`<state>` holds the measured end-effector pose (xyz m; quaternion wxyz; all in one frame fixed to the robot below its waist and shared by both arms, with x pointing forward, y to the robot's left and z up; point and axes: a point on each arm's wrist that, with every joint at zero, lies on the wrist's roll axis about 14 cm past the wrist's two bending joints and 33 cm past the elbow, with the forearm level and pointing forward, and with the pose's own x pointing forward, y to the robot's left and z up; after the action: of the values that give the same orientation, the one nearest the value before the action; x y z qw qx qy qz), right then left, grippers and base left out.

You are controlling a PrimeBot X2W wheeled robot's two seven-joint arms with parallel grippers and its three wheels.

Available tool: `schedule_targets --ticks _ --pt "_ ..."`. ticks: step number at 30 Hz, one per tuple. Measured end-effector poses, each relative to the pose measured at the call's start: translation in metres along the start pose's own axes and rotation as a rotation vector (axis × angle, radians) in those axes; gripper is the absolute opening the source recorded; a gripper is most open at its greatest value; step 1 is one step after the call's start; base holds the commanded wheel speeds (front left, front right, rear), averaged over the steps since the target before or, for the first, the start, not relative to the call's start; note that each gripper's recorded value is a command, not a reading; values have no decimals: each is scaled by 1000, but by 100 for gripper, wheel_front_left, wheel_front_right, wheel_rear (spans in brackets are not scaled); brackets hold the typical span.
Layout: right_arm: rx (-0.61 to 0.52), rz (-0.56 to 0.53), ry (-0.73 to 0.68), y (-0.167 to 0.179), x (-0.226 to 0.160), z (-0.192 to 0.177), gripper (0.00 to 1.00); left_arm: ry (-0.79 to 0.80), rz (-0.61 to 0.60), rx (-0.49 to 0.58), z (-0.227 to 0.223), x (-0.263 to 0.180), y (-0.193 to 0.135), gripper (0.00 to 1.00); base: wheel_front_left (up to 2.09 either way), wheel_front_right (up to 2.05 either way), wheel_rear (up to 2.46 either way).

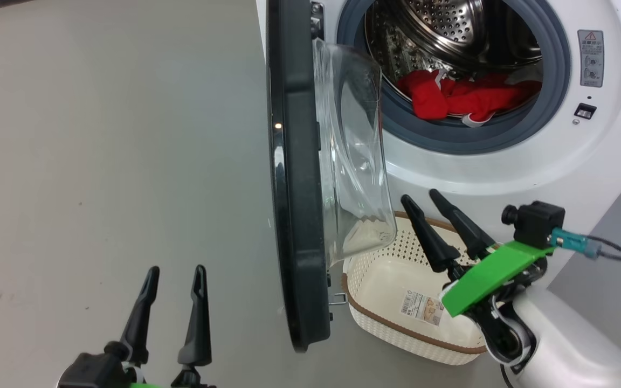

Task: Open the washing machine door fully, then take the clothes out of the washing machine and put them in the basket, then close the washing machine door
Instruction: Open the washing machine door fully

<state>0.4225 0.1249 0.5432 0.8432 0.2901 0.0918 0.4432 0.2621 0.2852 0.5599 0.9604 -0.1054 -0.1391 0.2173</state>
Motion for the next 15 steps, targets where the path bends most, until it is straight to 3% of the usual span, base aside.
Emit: schedule_targets --ticks 8,15 --pt "-255 -104 -120 -7 -35 2 100 -23 1 20 7 -5 5 100 0 0 0" --pt "-413 -173 -171 -19 -59 16 100 -20 5 45 7 -6 6 100 0 0 0"
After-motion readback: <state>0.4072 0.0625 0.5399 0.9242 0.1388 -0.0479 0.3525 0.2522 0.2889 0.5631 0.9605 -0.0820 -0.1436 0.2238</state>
